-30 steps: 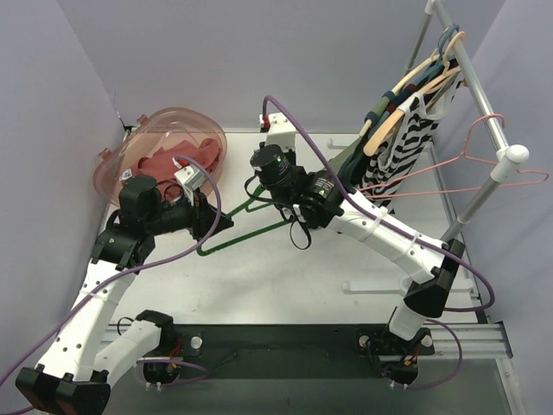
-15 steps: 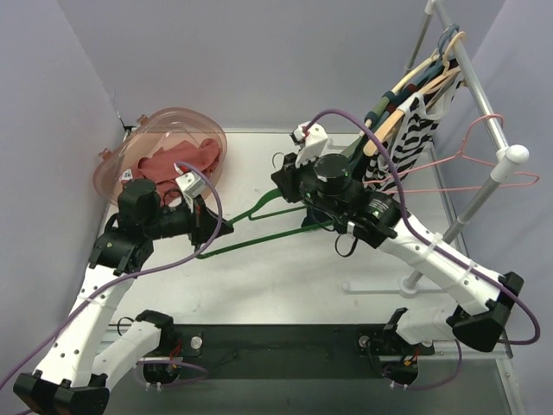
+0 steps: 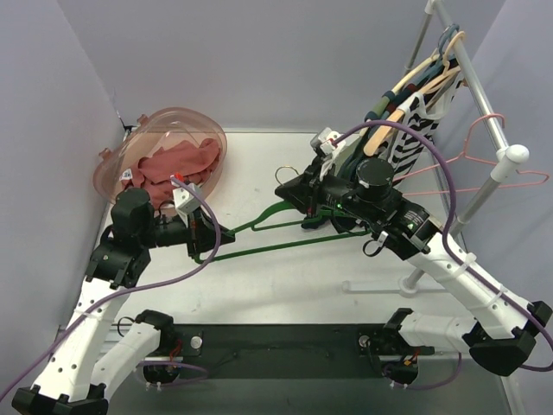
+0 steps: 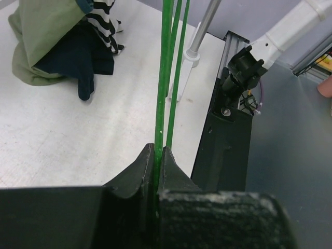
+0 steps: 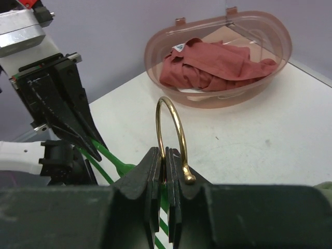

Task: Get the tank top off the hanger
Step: Place the hanger at the clothesline.

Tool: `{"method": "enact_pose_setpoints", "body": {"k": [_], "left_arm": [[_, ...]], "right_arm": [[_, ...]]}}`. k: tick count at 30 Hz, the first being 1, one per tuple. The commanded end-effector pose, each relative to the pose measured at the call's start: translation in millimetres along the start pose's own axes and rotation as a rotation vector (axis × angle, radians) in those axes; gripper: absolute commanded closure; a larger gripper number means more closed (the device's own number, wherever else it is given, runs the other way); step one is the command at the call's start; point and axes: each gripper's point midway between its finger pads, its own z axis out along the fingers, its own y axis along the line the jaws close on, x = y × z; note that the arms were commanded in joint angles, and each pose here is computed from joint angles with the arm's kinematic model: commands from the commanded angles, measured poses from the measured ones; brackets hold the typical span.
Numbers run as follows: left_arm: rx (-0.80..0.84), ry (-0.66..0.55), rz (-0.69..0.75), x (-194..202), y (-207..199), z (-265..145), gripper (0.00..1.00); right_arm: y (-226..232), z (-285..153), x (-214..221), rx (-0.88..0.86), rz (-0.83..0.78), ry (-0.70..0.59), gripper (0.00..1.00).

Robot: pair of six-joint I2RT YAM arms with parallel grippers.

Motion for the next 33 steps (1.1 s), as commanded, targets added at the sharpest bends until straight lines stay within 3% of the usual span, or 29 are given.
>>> {"method": "enact_pose_setpoints", "body": {"k": [1,5,7,8,12,16,17,24,33], "left_arm": [[0.028,-0.019,0.096,0.3,-2.2,-0.3,1.00],[0.014,-0.021,0.100,-1.0,0.1,-0.4,1.00],[-0.017,-0.033,0.118,-4.9,3.4,-1.8,1.00],[-0.029,-0.038,0.125,-6.8,4.3,-2.7,1.00],[-0.105,-0.010,0.163,-10.7,12.8,-9.2,1.00],[-0.220,0.039,0.190,-12.5,31.8,-16.6,1.00],[-0.240,0.039,0.200,-15.3,34.9,-17.9,1.00],[-0.290,-0.011,0.260,-53.4,40.0,-19.3,1.00],[-0.218,0.005,0.272,-70.6,38.6,15.4,1.00]], "right_arm": [[35.1,-25.2,-31.3,-0.209,-0.040,-0.098,1.00],[29.1,-32.6,-31.1,-0.173,-0.021,-0.067,0.98],[27.6,-38.3,-30.3,-0.154,-0.012,-0.042,0.85],[28.9,-43.4,-32.5,-0.151,-0.012,-0.047,0.69],[30.5,-61.1,-32.1,-0.128,0.005,-0.027,0.49],[37.8,-83.2,-37.3,-0.130,0.006,-0.016,0.16],[40.3,-89.6,-39.1,-0.134,-0.006,-0.017,0.12],[54.9,-128.2,-8.2,-0.190,-0.032,0.118,0.08],[77.3,-157.8,9.9,-0.289,-0.005,0.132,0.08]]}}
